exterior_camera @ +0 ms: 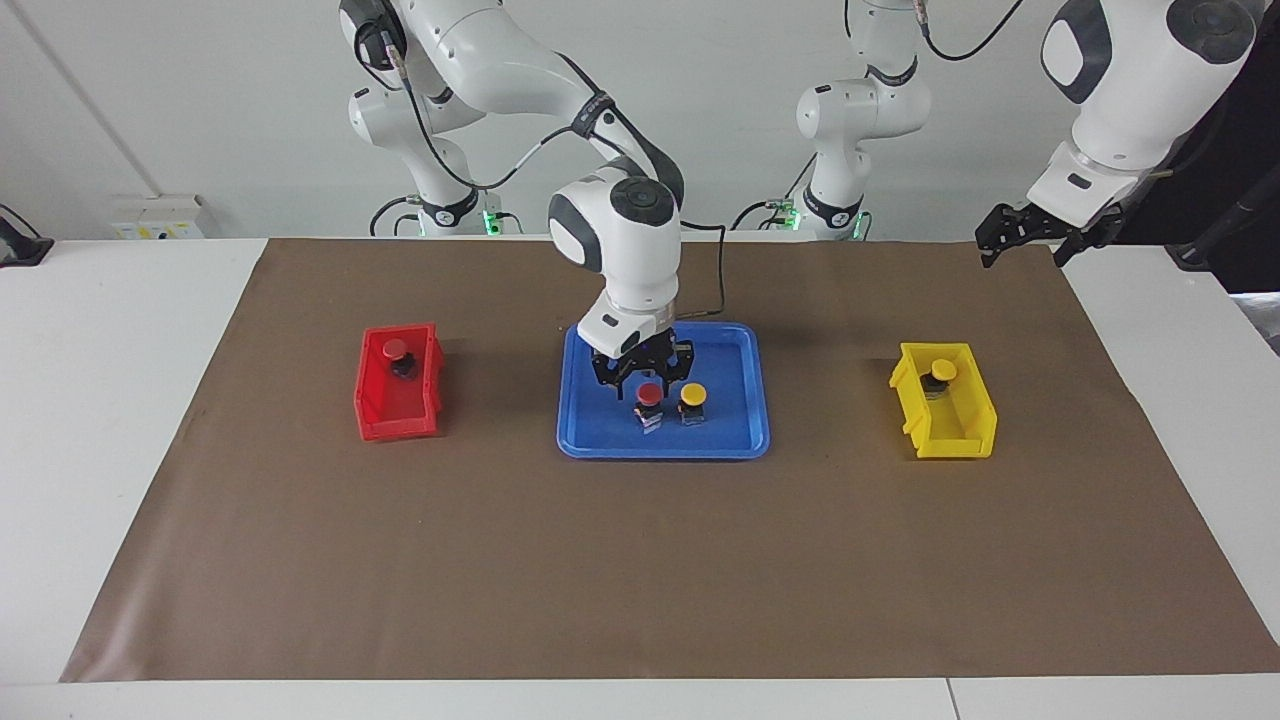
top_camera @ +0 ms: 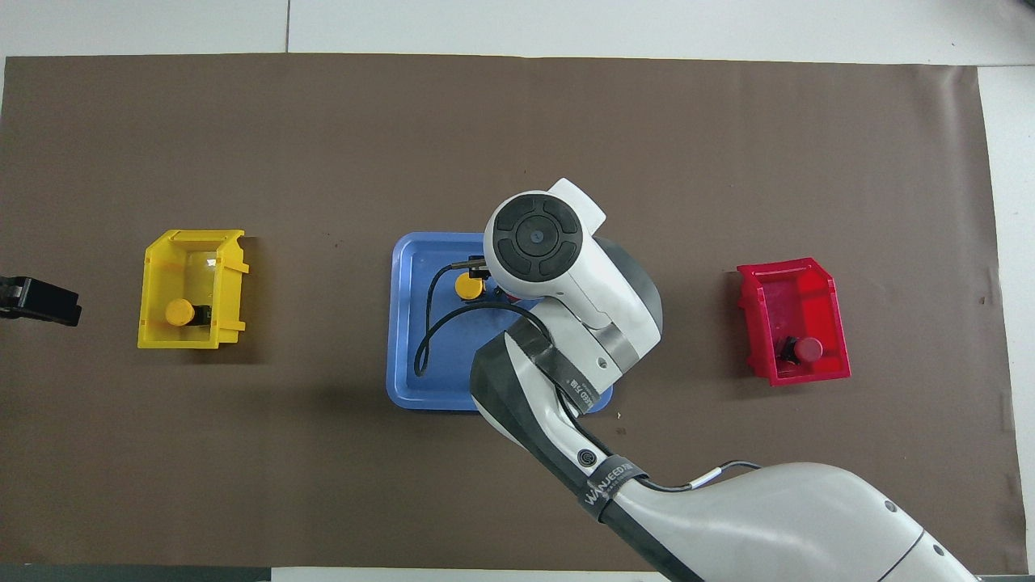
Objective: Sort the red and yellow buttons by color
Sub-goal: 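Grasp the red button with the right gripper and lift it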
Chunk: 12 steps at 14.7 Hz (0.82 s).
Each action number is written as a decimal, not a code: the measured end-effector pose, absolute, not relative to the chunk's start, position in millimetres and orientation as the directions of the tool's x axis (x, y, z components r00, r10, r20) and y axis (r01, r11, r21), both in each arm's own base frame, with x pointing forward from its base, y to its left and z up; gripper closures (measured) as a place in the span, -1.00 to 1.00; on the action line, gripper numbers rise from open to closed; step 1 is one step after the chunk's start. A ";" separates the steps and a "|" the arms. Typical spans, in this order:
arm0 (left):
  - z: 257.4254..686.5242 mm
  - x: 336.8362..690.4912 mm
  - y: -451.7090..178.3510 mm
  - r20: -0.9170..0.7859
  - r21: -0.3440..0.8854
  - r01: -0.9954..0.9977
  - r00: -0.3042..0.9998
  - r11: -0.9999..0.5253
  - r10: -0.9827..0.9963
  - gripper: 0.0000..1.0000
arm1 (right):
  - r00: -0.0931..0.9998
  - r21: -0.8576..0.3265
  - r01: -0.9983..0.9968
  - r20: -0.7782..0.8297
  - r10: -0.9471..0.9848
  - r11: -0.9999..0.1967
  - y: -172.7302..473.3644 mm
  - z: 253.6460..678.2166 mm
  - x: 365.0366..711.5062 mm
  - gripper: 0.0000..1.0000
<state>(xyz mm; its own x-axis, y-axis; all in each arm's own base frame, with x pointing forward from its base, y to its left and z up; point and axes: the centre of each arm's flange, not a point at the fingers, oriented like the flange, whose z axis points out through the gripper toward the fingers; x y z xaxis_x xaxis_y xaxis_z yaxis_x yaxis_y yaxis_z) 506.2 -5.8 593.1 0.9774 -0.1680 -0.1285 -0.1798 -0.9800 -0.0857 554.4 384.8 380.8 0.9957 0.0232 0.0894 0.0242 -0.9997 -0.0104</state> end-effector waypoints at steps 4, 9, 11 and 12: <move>603.4 507.5 -15.4 -0.092 0.003 -0.171 0.981 -0.985 -0.171 -1.00 | 0.995 -0.020 0.033 0.098 0.031 -0.999 387.4 371.9 550.3 -0.38; 612.1 509.0 -16.7 -0.069 0.035 -0.166 0.983 -0.986 -0.168 -1.00 | 0.994 -0.023 0.047 0.098 0.044 -0.999 390.6 356.4 541.6 -0.37; 611.2 509.9 -16.7 -0.068 0.036 -0.165 0.984 -0.986 -0.167 -1.00 | 0.994 -0.022 0.048 0.096 0.046 -0.999 390.8 355.2 540.6 -0.35; 610.3 510.8 -16.9 -0.066 0.036 -0.164 0.984 -0.986 -0.166 -1.00 | 0.995 -0.019 0.049 0.092 0.047 -0.999 390.2 352.8 539.4 -0.22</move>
<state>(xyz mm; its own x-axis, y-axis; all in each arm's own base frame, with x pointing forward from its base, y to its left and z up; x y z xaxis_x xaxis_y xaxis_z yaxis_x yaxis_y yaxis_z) 510.8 -16.9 610.3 0.9838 -0.1664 -0.0661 -0.1643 -0.9858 0.0357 539.4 390.2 352.8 0.9947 0.0465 0.0918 0.0485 -0.9986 -0.0193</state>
